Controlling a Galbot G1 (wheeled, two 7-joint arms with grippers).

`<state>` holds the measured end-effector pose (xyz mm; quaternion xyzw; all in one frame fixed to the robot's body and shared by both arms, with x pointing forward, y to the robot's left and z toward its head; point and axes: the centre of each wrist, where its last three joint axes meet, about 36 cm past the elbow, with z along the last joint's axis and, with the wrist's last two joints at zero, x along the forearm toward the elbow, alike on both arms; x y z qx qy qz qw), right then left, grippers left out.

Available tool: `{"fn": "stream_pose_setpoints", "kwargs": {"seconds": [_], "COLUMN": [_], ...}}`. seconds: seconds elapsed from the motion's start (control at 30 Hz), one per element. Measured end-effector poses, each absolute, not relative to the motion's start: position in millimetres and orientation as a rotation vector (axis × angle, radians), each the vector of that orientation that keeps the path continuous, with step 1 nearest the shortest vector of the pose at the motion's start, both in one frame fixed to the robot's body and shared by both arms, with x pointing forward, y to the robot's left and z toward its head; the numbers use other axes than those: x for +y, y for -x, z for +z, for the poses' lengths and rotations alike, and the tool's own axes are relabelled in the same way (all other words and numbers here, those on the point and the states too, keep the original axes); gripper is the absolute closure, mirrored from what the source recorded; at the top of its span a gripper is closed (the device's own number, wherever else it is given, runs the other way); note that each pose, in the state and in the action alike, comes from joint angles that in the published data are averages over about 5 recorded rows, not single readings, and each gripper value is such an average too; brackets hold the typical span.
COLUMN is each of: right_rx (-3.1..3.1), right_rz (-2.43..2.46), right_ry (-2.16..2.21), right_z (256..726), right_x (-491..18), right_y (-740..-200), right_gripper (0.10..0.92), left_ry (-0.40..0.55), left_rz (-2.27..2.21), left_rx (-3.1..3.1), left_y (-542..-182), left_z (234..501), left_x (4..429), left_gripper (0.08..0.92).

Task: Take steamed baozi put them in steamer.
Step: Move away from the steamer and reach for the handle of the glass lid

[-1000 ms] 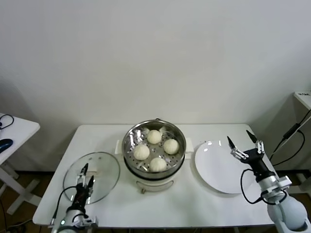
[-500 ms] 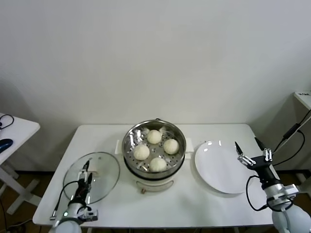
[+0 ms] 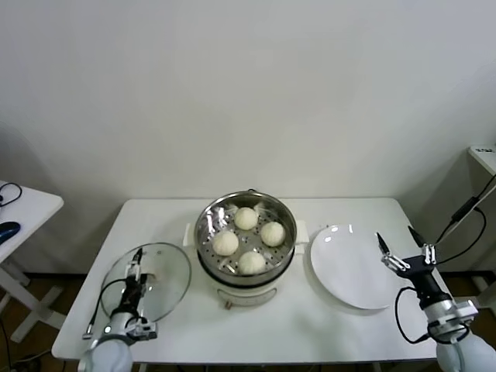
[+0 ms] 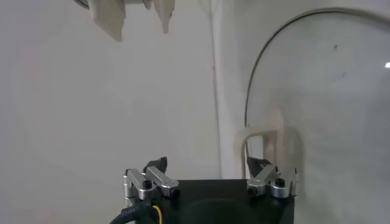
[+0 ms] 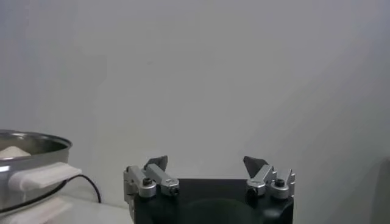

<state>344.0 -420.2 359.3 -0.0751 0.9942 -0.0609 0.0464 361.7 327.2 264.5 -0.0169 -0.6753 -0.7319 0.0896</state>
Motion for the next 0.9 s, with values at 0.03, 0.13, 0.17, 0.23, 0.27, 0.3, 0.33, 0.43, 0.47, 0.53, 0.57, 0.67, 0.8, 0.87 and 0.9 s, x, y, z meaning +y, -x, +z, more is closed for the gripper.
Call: {"fn": "stream_pose_setpoints", "kwargs": {"seconds": [0.03, 0.13, 0.17, 0.23, 0.27, 0.3, 0.33, 0.43, 0.47, 0.53, 0.57, 0.67, 0.8, 0.87, 0.9], "right_rx": [3.035, 3.039, 3.04, 3.043, 3.044, 3.045, 3.046, 3.048, 3.049, 3.05, 3.051, 3.052, 3.053, 3.053, 3.053], "right_rz": [-0.186, -0.184, -0.184, -0.184, -0.184, -0.184, -0.184, -0.181, -0.181, -0.179, -0.179, -0.178, -0.18, -0.181, -0.182], "right_ry": [0.23, 0.231, 0.232, 0.235, 0.236, 0.238, 0.239, 0.245, 0.246, 0.25, 0.251, 0.253, 0.255, 0.258, 0.259], "right_z": [358.9, 357.1, 356.3, 354.6, 353.8, 353.1, 352.4, 350.5, 349.9, 348.6, 348.0, 346.2, 344.1, 343.2, 342.7], "right_x": [-420.6, -421.0, -421.0, -420.8, -420.6, -420.3, -419.9, -418.6, -418.3, -417.7, -417.5, -417.3, -416.6, -416.0, -415.8], "right_y": [-343.8, -343.4, -343.2, -342.8, -342.6, -342.4, -342.3, -341.5, -341.2, -340.5, -340.2, -339.5, -338.6, -338.1, -337.9], "right_gripper": [0.2, 0.2, 0.2, 0.2, 0.2, 0.2, 0.2, 0.2, 0.2, 0.2, 0.2, 0.2, 0.2, 0.2, 0.2], "left_ry": [0.049, 0.044, 0.042, 0.036, 0.034, 0.031, 0.028, 0.024, 0.024, 0.027, 0.03, 0.043, 0.059, 0.063, 0.065], "left_rz": [-2.176, -2.172, -2.17, -2.167, -2.165, -2.163, -2.161, -2.153, -2.151, -2.145, -2.143, -2.136, -2.127, -2.123, -2.121], "left_rx": [-2.009, -2.011, -2.012, -2.016, -2.018, -2.02, -2.022, -2.029, -2.031, -2.033, -2.033, -2.034, -2.034, -2.035, -2.036], "left_y": [-362.9, -366.4, -367.6, -370.2, -371.4, -372.5, -373.6, -375.9, -376.3, -376.3, -376.2, -375.7, -376.0, -376.8, -377.2], "left_z": [263.7, 261.2, 260.4, 259.0, 258.4, 258.0, 257.5, 256.5, 255.9, 254.6, 253.8, 251.5, 249.0, 248.3, 248.0], "left_x": [327.6, 328.7, 329.0, 329.6, 329.9, 330.2, 330.5, 331.1, 331.3, 331.5, 331.6, 331.7, 331.7, 331.8, 331.9], "left_gripper": [0.177, 0.177, 0.177, 0.177, 0.177, 0.177, 0.177, 0.179, 0.185, 0.213, 0.234, 0.316, 0.437, 0.489, 0.524]}}
